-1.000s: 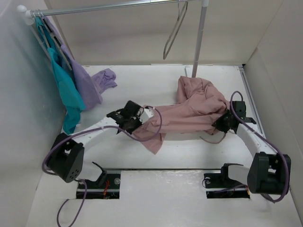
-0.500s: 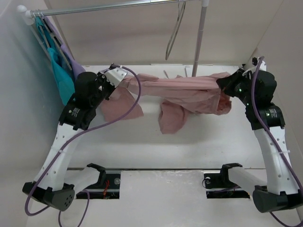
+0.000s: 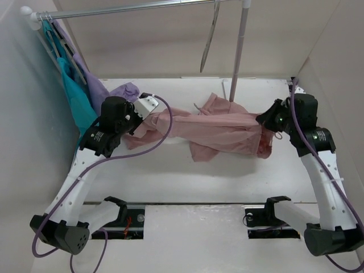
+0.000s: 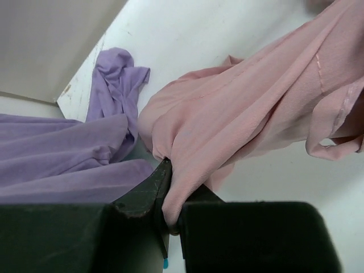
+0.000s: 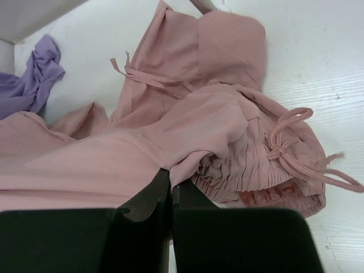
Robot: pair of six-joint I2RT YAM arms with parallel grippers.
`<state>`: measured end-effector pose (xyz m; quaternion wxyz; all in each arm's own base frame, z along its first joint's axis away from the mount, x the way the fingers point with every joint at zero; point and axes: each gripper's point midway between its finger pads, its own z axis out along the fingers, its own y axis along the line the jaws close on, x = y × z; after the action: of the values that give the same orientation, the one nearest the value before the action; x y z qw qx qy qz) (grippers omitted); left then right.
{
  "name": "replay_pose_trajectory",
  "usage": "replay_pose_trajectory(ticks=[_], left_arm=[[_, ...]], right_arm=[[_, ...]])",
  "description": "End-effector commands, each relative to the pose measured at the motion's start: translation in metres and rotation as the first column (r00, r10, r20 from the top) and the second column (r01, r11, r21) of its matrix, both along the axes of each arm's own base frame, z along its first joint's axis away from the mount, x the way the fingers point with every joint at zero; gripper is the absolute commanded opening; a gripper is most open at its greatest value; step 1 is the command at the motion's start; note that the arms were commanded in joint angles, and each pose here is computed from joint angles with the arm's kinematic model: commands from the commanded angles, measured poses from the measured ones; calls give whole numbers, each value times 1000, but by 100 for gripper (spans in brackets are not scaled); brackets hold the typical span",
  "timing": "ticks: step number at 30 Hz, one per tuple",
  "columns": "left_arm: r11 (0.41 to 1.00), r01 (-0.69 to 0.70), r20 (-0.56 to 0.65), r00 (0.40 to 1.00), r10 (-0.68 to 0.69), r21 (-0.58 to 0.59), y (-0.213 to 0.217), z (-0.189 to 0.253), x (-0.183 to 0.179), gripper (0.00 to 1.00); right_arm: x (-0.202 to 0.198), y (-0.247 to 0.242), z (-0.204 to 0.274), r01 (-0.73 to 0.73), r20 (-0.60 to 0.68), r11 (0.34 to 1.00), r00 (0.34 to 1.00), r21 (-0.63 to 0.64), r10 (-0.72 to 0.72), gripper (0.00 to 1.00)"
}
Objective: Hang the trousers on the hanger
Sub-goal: Flatten out the trousers at the center of the board.
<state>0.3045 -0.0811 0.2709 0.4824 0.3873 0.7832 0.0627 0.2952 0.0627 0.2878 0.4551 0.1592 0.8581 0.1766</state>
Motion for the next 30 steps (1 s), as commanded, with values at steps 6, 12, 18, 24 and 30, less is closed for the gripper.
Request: replay_pose_trajectory(ticks=[6, 12, 18, 24, 30], left_arm=[[945, -327, 194, 925, 325, -25, 63, 68, 15, 0], [955, -293, 148, 944, 296, -42, 43, 61, 53, 0], [974, -225, 67, 972, 223, 23, 2, 33, 82, 38], [977, -202, -173, 962, 212, 71, -26, -41, 68, 77], [982, 166, -375, 908, -188, -90, -92, -79, -31, 67]], right_arm=[[-35, -95, 50, 383, 193, 894, 919, -231, -344, 0], [34, -82, 58, 288, 196, 945, 946, -152, -257, 0], [77, -89, 73, 288, 191, 949, 946, -126, -261, 0], [91, -110, 46, 298, 120, 933, 953, -201, -278, 0], [94, -113, 8, 282, 45, 935, 959, -213, -279, 0]])
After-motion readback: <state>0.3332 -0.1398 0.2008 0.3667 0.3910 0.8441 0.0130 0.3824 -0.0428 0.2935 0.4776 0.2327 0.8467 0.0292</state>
